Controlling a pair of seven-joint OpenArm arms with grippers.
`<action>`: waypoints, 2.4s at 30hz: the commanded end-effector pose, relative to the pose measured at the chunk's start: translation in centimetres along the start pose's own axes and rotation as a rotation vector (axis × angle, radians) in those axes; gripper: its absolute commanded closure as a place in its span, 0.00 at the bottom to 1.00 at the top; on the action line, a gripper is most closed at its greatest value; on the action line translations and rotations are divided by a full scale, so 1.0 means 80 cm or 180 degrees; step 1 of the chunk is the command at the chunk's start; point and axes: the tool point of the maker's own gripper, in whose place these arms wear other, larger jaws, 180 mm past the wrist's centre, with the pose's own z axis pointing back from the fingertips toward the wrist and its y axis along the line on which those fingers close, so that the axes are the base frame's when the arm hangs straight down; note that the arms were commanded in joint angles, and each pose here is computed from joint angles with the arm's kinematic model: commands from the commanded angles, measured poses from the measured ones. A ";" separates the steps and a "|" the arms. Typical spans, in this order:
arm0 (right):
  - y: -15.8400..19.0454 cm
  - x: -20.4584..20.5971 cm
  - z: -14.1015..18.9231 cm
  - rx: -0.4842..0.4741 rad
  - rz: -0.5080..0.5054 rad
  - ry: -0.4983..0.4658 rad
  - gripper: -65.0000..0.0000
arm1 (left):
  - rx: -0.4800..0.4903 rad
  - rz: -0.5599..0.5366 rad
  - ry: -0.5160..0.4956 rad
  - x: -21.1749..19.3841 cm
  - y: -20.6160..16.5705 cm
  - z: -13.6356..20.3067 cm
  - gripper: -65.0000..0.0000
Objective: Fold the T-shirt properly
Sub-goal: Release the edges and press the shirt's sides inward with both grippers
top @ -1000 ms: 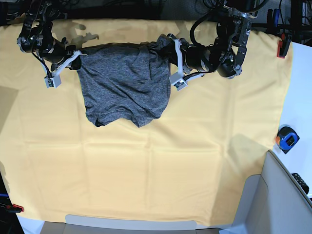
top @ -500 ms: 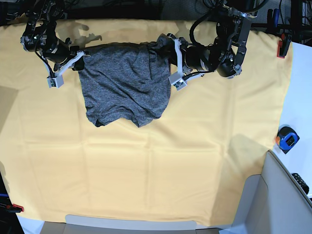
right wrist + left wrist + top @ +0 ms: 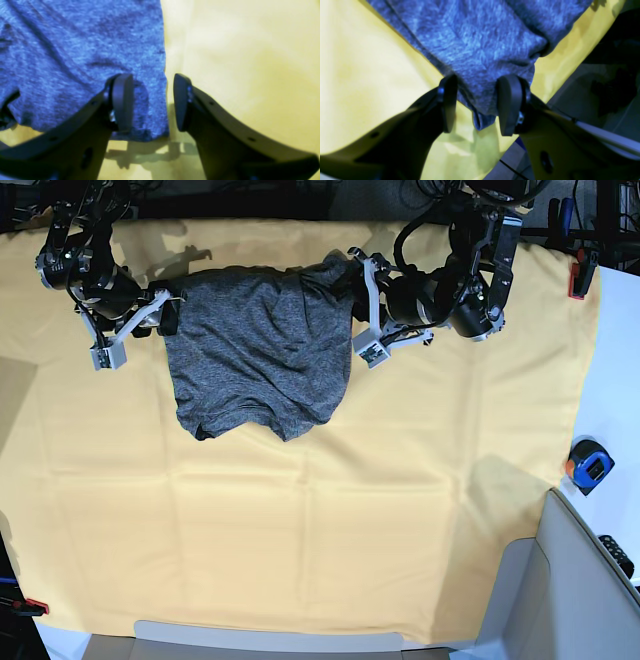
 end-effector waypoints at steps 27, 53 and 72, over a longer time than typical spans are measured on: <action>0.116 0.067 -0.031 0.0669 0.0427 -0.0342 1.00 | 0.0140 -0.0387 -0.1093 0.159 0.010 0.042 0.92; 0.083 -0.018 -0.033 0.0529 0.0344 0.0224 1.00 | 0.0140 0.0627 -0.1756 0.213 0.137 -0.019 0.91; 0.098 0.081 -0.077 0.0748 -0.0135 -0.0282 1.00 | 0.0061 0.0549 -0.1218 0.103 0.035 0.014 0.91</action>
